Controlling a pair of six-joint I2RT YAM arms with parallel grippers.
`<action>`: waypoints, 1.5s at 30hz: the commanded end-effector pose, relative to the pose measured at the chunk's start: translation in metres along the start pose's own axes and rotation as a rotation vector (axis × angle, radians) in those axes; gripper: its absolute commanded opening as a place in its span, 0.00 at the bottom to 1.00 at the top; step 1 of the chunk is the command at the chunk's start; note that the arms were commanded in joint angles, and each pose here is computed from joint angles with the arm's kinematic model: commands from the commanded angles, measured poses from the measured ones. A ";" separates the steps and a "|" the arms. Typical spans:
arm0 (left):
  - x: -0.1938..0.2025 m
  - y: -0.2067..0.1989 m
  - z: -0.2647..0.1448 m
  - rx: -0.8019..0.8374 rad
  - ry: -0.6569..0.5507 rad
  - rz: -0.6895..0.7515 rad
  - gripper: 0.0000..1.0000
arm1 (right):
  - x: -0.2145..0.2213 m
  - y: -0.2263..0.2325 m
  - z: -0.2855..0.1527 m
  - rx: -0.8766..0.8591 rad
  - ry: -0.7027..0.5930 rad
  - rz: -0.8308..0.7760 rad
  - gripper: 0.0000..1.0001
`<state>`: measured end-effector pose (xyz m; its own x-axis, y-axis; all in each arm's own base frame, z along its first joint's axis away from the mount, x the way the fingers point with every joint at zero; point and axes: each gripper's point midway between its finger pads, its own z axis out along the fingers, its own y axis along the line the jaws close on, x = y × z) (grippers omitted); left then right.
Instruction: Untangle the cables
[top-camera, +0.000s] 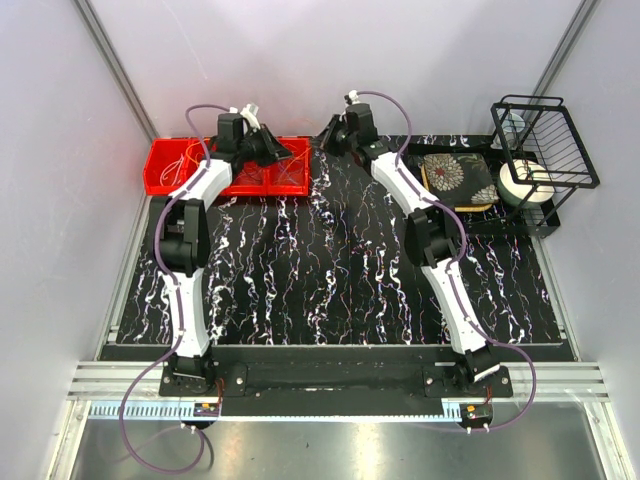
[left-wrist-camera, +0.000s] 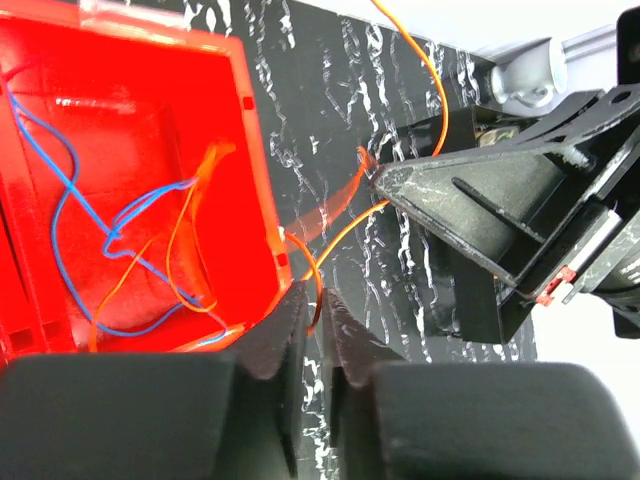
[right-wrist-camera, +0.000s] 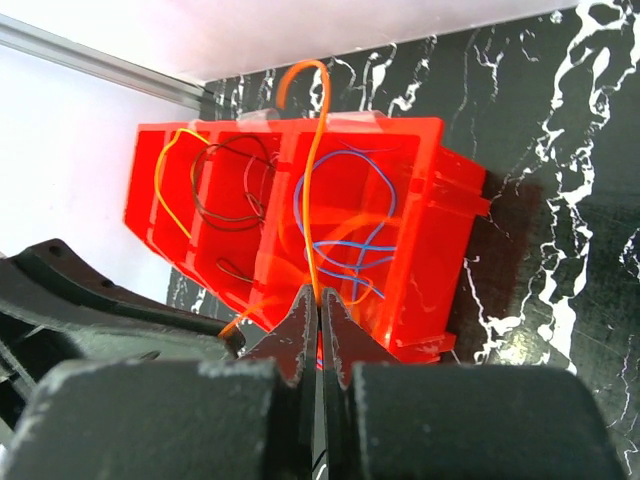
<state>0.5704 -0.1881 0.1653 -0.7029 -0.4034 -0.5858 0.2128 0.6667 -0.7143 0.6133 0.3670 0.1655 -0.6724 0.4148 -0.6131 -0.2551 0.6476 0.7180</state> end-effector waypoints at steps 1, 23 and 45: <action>-0.006 -0.001 0.001 -0.003 -0.021 0.009 0.23 | -0.015 0.019 0.002 -0.062 -0.050 -0.020 0.00; -0.012 -0.017 -0.024 -0.096 -0.011 0.254 0.62 | 0.016 0.038 -0.007 -0.119 0.054 0.008 0.00; 0.018 -0.002 0.007 -0.115 0.084 0.431 0.62 | 0.027 0.052 -0.016 -0.169 0.122 0.049 0.00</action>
<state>0.5487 -0.2012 0.1393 -0.6896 -0.0686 -0.7209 0.3654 0.8265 -0.4282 0.5782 0.3913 0.1117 -0.8074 0.3452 -0.4785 -0.2125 0.5864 0.7817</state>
